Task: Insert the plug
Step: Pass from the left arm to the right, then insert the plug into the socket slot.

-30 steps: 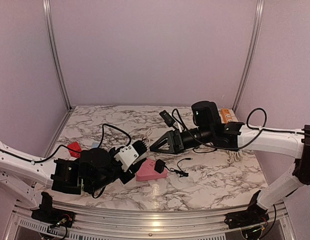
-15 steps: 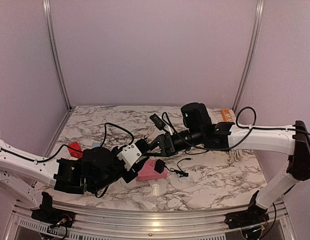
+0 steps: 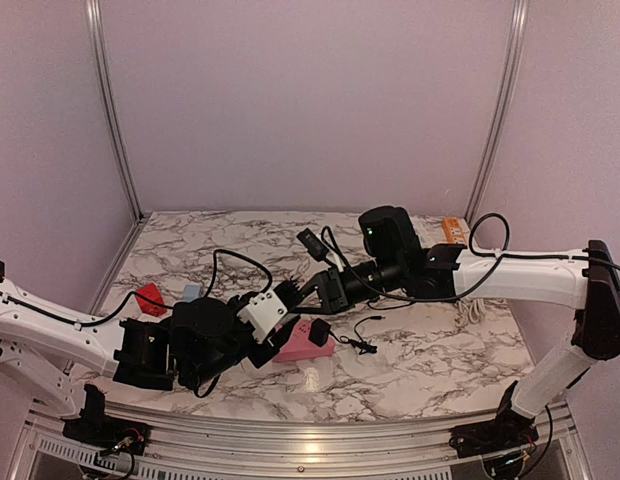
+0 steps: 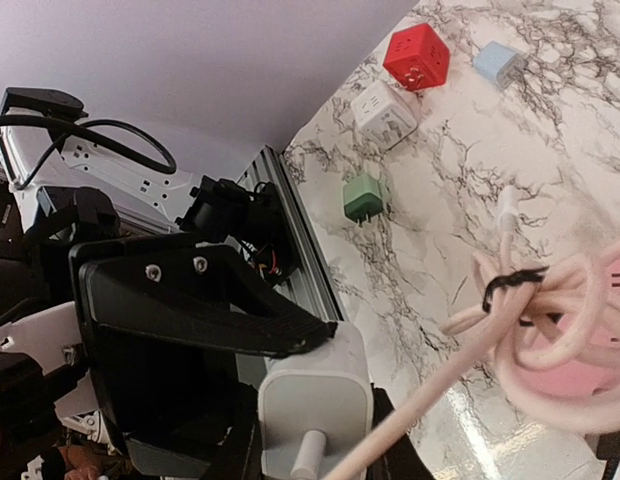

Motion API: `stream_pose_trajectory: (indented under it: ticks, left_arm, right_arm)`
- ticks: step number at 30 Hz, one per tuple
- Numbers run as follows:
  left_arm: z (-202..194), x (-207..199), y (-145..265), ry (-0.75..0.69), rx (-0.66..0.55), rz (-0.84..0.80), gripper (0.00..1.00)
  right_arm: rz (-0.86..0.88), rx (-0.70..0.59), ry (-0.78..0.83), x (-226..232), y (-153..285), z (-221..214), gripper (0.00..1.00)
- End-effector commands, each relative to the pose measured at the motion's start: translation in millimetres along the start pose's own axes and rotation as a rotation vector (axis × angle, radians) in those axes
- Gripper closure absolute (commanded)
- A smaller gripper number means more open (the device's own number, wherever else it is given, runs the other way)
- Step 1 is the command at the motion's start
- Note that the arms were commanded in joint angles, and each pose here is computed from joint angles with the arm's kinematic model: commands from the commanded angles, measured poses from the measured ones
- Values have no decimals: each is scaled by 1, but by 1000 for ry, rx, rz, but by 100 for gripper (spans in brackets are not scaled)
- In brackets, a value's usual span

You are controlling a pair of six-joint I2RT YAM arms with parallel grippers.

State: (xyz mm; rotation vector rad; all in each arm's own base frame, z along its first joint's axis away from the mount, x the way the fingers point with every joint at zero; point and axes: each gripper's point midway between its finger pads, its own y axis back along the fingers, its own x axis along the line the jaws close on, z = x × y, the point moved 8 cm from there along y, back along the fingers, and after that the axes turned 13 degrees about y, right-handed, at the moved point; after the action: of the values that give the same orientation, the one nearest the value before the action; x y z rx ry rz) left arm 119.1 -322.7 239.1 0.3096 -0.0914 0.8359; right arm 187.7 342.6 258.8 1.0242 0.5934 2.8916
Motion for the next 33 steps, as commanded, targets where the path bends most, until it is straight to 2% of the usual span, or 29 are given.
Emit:
stream_pose_trajectory:
  ticks: [1,5,8,13,18,25,33]
  left_arm:
    - [14,1,1,52,-51,22,35]
    - [11,4,5,89,-61,19,12]
    - [9,7,9,129,-67,10,2]
    - [2,10,15,209,-63,-15,1]
    - [-9,17,21,372,-52,-42,1]
    - [-27,39,27,639,-48,16,1]
    - [-49,62,38,863,-52,41,1]
  right_arm:
    - [-9,-26,55,8,2,13,100]
    - [-39,-26,82,1,6,13,100]
    - [-87,-26,90,-12,11,13,100]
    - [-210,-6,144,-41,21,13,100]
    - [-326,72,292,-65,19,13,100]
    - [-381,154,405,-92,2,13,100]
    - [-397,194,452,-109,-14,18,100]
